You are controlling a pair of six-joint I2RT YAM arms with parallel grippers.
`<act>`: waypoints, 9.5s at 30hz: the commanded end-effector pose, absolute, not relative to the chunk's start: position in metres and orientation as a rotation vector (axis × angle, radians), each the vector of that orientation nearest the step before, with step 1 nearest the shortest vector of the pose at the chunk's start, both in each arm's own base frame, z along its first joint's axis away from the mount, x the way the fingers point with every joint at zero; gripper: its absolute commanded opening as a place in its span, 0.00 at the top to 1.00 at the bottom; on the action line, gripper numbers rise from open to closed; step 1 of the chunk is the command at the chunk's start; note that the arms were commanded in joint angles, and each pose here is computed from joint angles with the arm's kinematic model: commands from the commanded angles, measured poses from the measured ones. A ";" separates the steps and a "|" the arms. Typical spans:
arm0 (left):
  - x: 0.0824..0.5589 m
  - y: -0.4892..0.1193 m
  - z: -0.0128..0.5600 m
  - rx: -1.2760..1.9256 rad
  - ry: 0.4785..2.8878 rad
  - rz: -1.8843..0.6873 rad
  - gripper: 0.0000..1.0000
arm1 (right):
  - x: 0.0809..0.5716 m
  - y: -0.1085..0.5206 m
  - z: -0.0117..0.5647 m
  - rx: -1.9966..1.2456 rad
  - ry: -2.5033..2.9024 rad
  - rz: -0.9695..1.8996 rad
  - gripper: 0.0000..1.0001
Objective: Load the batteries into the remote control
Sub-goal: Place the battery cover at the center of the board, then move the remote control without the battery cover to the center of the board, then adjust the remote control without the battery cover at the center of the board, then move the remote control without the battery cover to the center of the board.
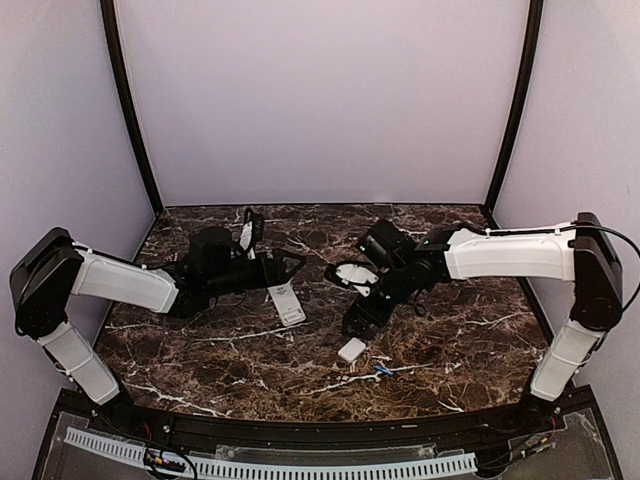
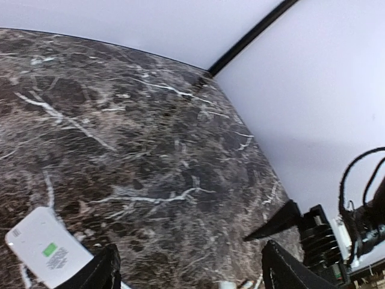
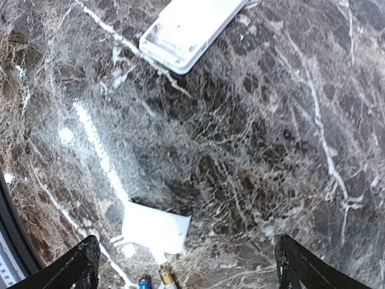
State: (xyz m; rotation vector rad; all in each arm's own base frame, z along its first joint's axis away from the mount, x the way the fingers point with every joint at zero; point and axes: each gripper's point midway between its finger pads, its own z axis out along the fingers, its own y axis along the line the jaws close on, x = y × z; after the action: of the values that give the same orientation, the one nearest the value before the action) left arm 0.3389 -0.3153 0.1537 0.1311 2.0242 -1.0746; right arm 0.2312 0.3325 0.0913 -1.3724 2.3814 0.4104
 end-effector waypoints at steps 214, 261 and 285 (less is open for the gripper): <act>0.140 -0.305 0.076 1.652 2.179 -0.497 0.18 | 0.112 0.301 0.081 -1.173 2.680 0.569 1.00; 0.118 -0.293 0.083 1.805 2.097 -0.558 0.07 | 0.132 0.307 0.224 -0.757 2.237 0.922 1.00; 0.130 -0.292 0.047 1.881 2.260 -0.396 0.08 | 0.180 0.318 0.194 -0.935 2.395 0.934 1.00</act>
State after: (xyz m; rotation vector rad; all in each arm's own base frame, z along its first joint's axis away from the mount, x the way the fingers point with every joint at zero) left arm 0.1382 -0.3017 0.0552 1.8496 2.1892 -0.4134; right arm 0.1784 0.3068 0.1926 -0.8306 2.4236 0.9067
